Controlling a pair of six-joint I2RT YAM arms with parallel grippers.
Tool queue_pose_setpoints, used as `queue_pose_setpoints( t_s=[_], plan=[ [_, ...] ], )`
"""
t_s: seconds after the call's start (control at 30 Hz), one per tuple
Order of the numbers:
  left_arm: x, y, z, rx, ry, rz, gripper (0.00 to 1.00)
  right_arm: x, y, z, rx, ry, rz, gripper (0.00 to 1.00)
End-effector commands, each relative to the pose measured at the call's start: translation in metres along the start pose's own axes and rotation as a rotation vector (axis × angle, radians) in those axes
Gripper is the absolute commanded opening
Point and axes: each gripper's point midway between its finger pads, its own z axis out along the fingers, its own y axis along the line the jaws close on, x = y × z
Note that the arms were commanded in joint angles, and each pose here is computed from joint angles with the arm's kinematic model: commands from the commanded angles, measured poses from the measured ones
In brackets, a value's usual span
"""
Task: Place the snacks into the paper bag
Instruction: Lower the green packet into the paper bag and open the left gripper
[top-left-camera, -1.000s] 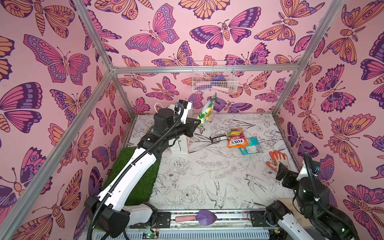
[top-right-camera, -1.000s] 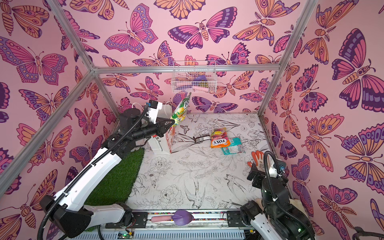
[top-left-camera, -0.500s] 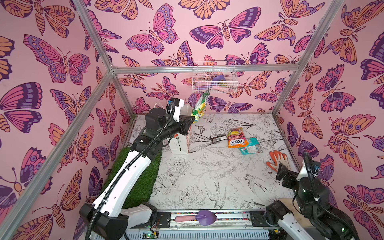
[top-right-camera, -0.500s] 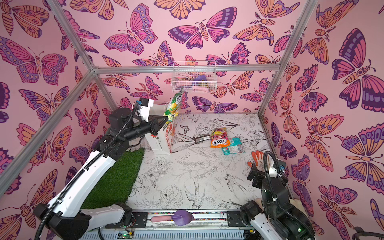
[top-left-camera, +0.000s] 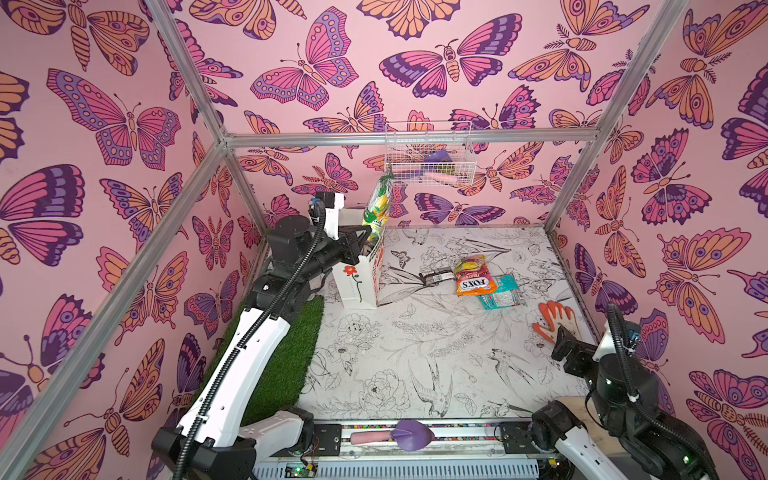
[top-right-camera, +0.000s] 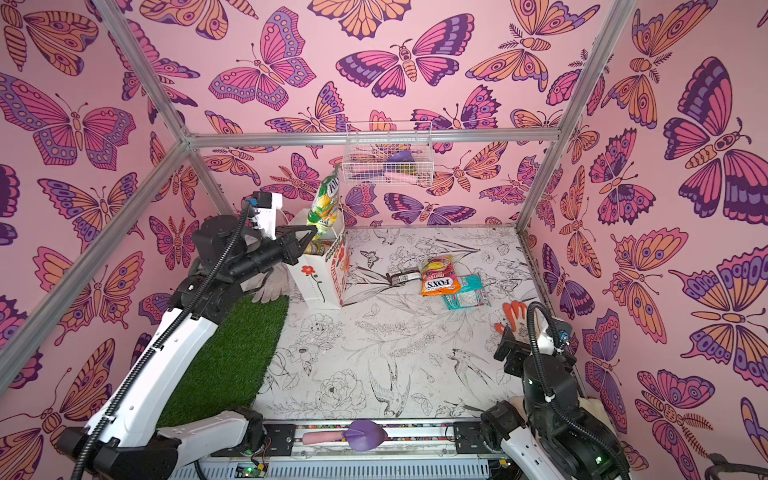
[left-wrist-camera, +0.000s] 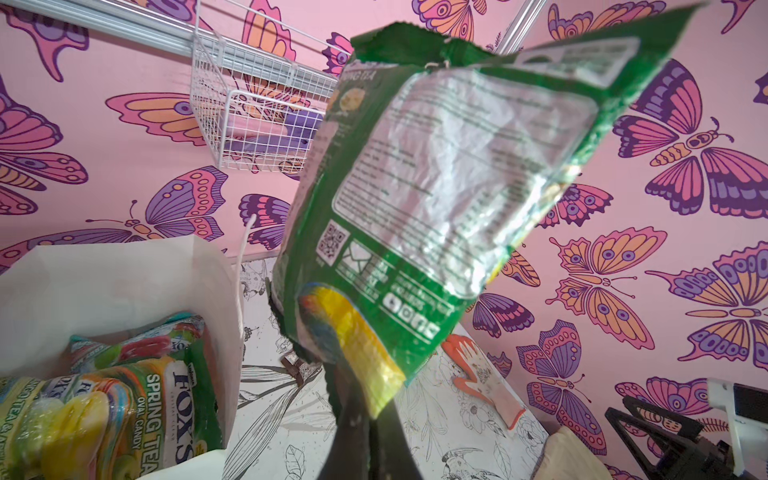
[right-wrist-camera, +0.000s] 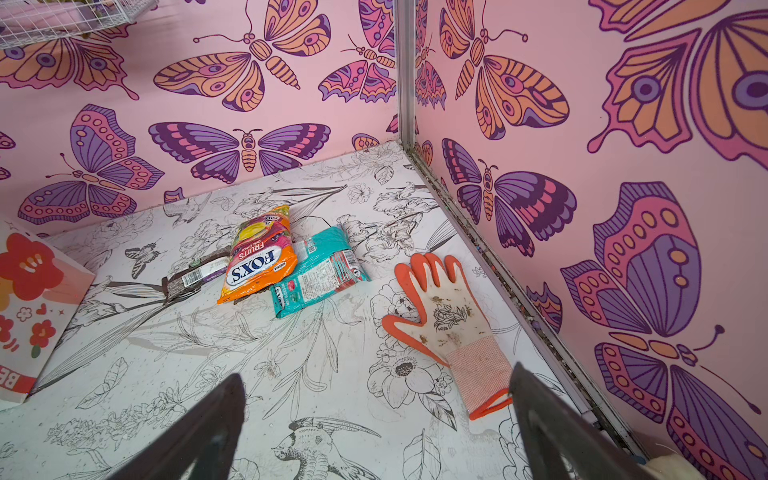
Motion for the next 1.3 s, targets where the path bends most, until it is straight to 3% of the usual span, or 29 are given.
queue_pose_setpoints(
  t_s=[0.0,0.57,1.27],
  plan=[
    [-0.018,-0.006,-0.01,0.031,-0.072,0.018,0.0,-0.001,-0.001,0.001,0.008,-0.008,-0.002,0.99],
    [-0.019,0.03,-0.007,-0.014,-0.055,-0.096,0.0,-0.001,-0.001,0.001,0.007,-0.007,-0.003,0.99],
    [-0.001,0.059,0.013,-0.023,0.048,-0.239,0.0,-0.001,-0.001,0.001,0.007,-0.007,-0.002,0.99]
  ],
)
